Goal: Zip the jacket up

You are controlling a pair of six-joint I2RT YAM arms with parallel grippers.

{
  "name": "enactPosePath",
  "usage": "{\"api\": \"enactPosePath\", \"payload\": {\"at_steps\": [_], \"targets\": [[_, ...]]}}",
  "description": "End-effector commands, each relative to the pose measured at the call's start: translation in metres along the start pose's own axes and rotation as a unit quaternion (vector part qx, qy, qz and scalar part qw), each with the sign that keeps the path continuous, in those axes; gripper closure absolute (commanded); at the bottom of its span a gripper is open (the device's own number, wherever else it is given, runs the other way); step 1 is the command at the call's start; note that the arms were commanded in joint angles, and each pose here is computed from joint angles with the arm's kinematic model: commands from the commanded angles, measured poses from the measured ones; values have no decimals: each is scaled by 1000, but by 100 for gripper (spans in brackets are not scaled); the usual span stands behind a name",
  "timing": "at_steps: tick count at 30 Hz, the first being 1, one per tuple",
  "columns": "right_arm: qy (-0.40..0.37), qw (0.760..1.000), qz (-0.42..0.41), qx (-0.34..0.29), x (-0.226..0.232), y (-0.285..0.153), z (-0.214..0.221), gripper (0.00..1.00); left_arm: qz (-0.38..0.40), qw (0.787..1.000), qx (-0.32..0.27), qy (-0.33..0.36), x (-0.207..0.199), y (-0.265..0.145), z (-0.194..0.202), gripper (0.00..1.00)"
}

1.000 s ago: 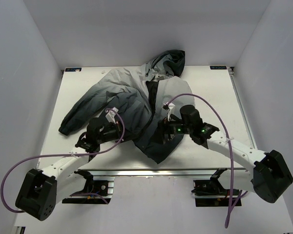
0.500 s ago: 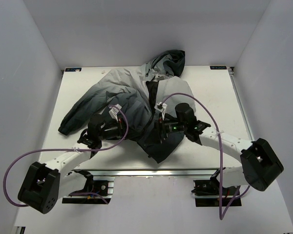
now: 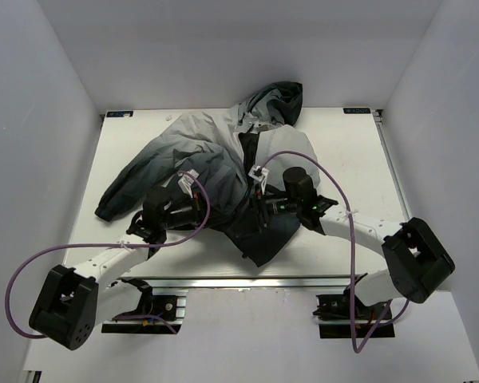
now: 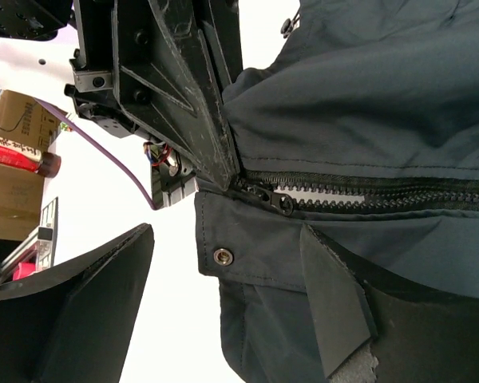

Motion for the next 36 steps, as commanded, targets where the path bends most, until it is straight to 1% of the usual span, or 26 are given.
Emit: {"api": "enactPosePath", "payload": {"at_steps": [1,11,13,14,16,17,19,20,22,23,25,26,31,36], "targets": [[-37,999,-25,-28,11,3,-28,21,34,999,-15,35,-20,-2,-12,100],[-52,998,-22,-31,8,7,-36,26,35,999,-12,34,-19,-3,-9,100],[-54,998,-29,-30,11,7,-38,30,31,999,-12,30,-17,-2,-9,100],[-53,998,-30,-30,12,6,-39,34,30,999,-11,30,-17,-2,-8,100],[-57,997,-33,-30,15,4,-39,35,29,999,-10,28,-16,-2,-8,100],[-59,997,-33,-30,15,4,-38,40,29,999,-11,29,-16,-2,-8,100],[-53,998,-29,-21,14,4,-34,42,26,999,-11,26,-14,-1,-8,100],[-55,998,-27,-19,13,3,-33,45,25,999,-10,26,-14,-1,-8,100],[-48,998,-26,-13,12,3,-31,47,24,999,-11,26,-15,-1,-10,100],[-47,999,-26,-11,12,3,-29,50,24,999,-11,26,-15,-1,-10,100],[-44,999,-22,-10,10,3,-28,51,22,999,-13,25,-15,-1,-11,100],[-45,999,-20,-10,10,3,-29,55,22,999,-14,26,-16,-1,-12,100],[-46,999,-7,-12,6,3,-30,57,28,999,-12,28,-19,-1,-12,100],[-37,999,12,-13,-3,7,-30,68,31,999,-12,31,-23,-4,-12,100]]}}
Point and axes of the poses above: each gripper's point midway between its finger pads, its own y axis out along the fingers, its own x axis along the line the jaws close on, z = x × y, the point moved 1 cm from there along -y, back along the fingers, and after that the axes turned 1 degree about y, right-handed, at the moved point
